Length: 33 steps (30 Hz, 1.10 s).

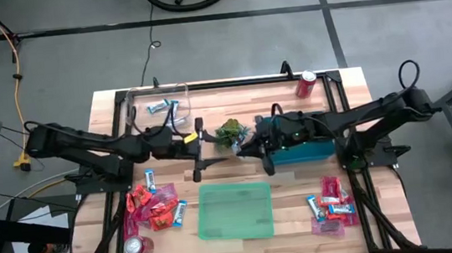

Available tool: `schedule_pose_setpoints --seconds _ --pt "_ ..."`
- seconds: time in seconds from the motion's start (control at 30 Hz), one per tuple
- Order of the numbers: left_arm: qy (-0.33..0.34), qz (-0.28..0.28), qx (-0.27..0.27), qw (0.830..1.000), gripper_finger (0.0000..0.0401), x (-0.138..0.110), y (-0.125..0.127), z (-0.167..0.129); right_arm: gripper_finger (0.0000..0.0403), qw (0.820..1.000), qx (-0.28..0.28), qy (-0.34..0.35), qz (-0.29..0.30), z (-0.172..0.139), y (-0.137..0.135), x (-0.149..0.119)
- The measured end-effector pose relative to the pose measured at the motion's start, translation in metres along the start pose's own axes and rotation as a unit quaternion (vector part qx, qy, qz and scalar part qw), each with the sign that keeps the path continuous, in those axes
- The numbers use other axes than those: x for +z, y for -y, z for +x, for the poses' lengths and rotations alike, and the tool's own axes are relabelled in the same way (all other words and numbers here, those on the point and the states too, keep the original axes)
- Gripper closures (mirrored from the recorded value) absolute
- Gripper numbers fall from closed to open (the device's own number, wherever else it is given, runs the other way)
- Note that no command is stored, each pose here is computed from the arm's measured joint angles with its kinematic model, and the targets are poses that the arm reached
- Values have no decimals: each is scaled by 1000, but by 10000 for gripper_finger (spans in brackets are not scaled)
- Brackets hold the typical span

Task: Sort candy
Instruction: Put the white chocolate bar into the transparent bin

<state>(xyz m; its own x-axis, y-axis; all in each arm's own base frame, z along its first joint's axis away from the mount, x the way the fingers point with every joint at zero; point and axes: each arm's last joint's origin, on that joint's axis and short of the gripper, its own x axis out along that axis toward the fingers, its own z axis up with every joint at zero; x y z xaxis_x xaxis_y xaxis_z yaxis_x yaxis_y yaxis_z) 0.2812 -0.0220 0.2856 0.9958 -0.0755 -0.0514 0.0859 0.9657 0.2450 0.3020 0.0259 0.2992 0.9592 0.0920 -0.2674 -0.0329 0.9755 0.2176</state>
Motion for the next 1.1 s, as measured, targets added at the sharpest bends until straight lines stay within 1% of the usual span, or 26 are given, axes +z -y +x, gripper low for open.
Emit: schedule_pose_setpoints --seconds 0.07,0.13,0.2,0.3,0.4,0.5,0.6,0.7,0.93,1.0,1.1 --pt "-5 0 4 1000 190 -3 1 3 399 1000 2 8 0 6 0 -1" --pt "-10 -6 15 1000 190 -6 1 6 398 1000 0 -1 -5 11 1 -4" --pt "-13 -20 27 999 190 -8 1 8 398 1000 3 -2 -16 16 -2 -2" --pt "-17 -43 26 999 190 -12 1 11 398 999 3 -14 -46 23 -5 2" --pt "-10 -62 20 998 190 -12 2 13 398 997 -19 -40 -68 29 -5 6" --pt "8 -66 20 998 190 -9 1 13 398 993 -38 -74 -86 33 -3 5" --pt "5 -65 18 998 196 -8 1 11 398 991 -38 -72 -103 34 -4 9" --pt "4 -51 17 999 220 -7 1 10 398 991 -37 -69 -107 31 -5 14" --pt "13 -54 22 998 318 -1 -1 5 398 989 -47 -63 -122 26 -6 21" --pt "15 -55 23 998 329 0 -1 5 398 989 -51 -59 -123 25 -6 22" --pt "16 -65 23 997 323 0 -1 4 398 990 -51 -57 -122 25 -6 22"
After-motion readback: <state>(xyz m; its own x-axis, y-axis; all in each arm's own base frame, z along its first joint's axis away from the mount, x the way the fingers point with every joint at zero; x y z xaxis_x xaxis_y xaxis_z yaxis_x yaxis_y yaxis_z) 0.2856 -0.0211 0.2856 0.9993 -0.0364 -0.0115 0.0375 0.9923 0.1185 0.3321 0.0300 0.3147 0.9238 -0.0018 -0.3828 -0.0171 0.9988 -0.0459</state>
